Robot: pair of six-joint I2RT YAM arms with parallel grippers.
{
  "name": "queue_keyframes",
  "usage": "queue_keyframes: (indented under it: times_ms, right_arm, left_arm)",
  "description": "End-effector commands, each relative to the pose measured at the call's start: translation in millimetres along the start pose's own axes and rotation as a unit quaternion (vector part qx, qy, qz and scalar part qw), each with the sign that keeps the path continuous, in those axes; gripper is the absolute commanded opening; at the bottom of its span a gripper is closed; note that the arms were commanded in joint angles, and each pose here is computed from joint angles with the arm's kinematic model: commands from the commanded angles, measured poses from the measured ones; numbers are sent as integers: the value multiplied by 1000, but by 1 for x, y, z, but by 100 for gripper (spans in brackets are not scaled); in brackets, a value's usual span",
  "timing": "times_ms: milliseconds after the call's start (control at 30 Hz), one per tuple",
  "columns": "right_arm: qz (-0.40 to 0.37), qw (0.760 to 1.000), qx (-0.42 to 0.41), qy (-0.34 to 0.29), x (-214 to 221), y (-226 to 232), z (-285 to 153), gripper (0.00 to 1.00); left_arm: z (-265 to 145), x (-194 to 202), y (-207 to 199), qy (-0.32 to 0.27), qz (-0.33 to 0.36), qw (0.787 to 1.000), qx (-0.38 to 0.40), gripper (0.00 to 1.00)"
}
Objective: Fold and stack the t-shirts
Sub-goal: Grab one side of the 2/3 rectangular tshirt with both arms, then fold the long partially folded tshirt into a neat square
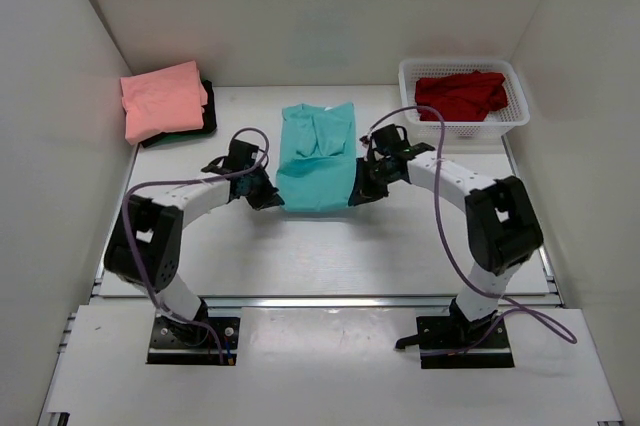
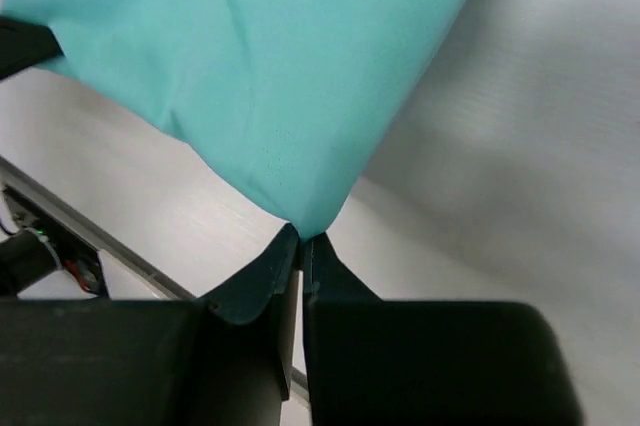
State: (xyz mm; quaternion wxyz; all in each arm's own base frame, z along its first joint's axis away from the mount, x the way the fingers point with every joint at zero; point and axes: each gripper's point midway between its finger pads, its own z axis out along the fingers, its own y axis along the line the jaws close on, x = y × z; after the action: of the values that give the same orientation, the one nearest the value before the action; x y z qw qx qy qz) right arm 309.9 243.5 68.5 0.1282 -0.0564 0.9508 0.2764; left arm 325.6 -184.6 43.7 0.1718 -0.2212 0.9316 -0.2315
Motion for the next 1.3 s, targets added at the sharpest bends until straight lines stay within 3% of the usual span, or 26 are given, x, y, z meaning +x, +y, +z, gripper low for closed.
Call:
queue_keyframes:
  times_ms: [0, 367, 567, 700, 1000, 1267]
  right_arm:
    - [-4, 999, -22, -38, -4, -1, -40, 0]
    - [11, 998, -49, 47, 128, -21, -46, 1]
    - [12, 996, -82, 35, 160, -2, -73, 0]
    - [25, 995, -94, 38, 172, 3, -87, 0]
    - [18, 994, -107, -2, 110, 22, -116, 1]
    - [2, 996, -88, -4, 29, 17, -116, 0]
  left_arm:
    - [-38, 8, -19, -9, -5, 999, 45, 0]
    - [-80, 104, 34, 7, -24, 997, 69, 0]
    - [-111, 140, 23, 44, -9, 993, 109, 0]
    - [-126, 142, 25, 40, -13, 992, 117, 0]
    - [-131, 107, -4, 26, -4, 992, 122, 0]
    - [-127, 24, -45, -22, -7, 992, 125, 0]
